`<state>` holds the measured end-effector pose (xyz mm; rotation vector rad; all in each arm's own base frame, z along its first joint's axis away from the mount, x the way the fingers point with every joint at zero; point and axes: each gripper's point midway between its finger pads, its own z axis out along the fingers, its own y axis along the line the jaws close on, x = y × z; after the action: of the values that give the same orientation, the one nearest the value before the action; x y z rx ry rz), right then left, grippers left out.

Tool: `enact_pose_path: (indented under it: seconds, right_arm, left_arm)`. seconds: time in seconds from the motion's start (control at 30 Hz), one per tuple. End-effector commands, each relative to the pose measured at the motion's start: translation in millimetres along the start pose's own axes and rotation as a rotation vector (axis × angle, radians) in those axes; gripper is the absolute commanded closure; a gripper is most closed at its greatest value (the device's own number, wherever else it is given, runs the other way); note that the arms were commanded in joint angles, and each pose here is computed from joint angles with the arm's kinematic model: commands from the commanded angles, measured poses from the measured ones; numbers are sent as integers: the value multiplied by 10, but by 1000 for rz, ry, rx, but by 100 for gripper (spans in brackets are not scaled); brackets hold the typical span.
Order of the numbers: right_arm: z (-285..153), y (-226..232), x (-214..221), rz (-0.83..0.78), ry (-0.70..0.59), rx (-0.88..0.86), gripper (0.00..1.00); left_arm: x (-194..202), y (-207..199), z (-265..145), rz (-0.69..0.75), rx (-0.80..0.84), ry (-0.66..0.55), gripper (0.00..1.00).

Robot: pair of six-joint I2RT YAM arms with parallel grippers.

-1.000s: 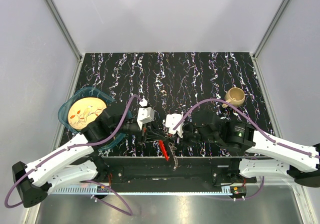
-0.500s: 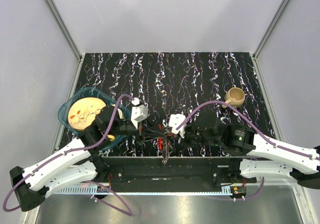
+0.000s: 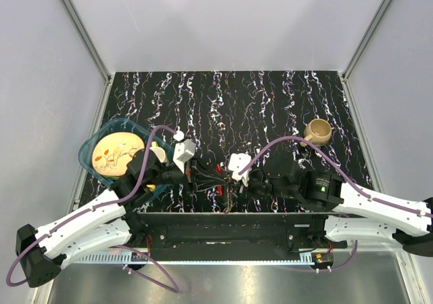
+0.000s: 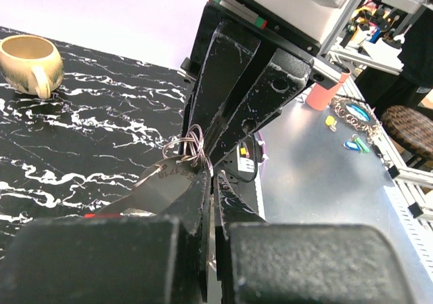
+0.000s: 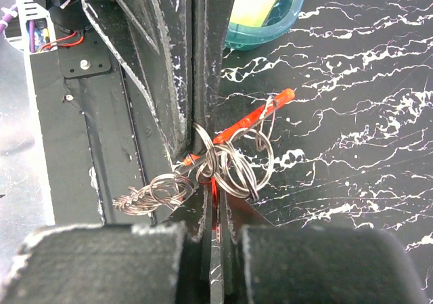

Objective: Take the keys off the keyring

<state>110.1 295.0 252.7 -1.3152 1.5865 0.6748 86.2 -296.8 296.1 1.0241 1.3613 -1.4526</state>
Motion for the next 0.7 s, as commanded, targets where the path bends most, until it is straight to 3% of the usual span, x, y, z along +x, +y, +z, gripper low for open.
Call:
enact_pose_path:
  seconds: [0.0,0.43,0.67]
  right_arm:
    - [-25,-78,-198,12,-84,54,100]
    - [-17,-177,-288,22,-143,116,100]
    - [-222,-315,-396,39,-188,191,100]
  left_arm:
    - [-337,-159,1,59,61,-141,100]
    - [-495,-224,-33,12,86,-271,100]
    - [-331,-83,-49,34,13,-221,100]
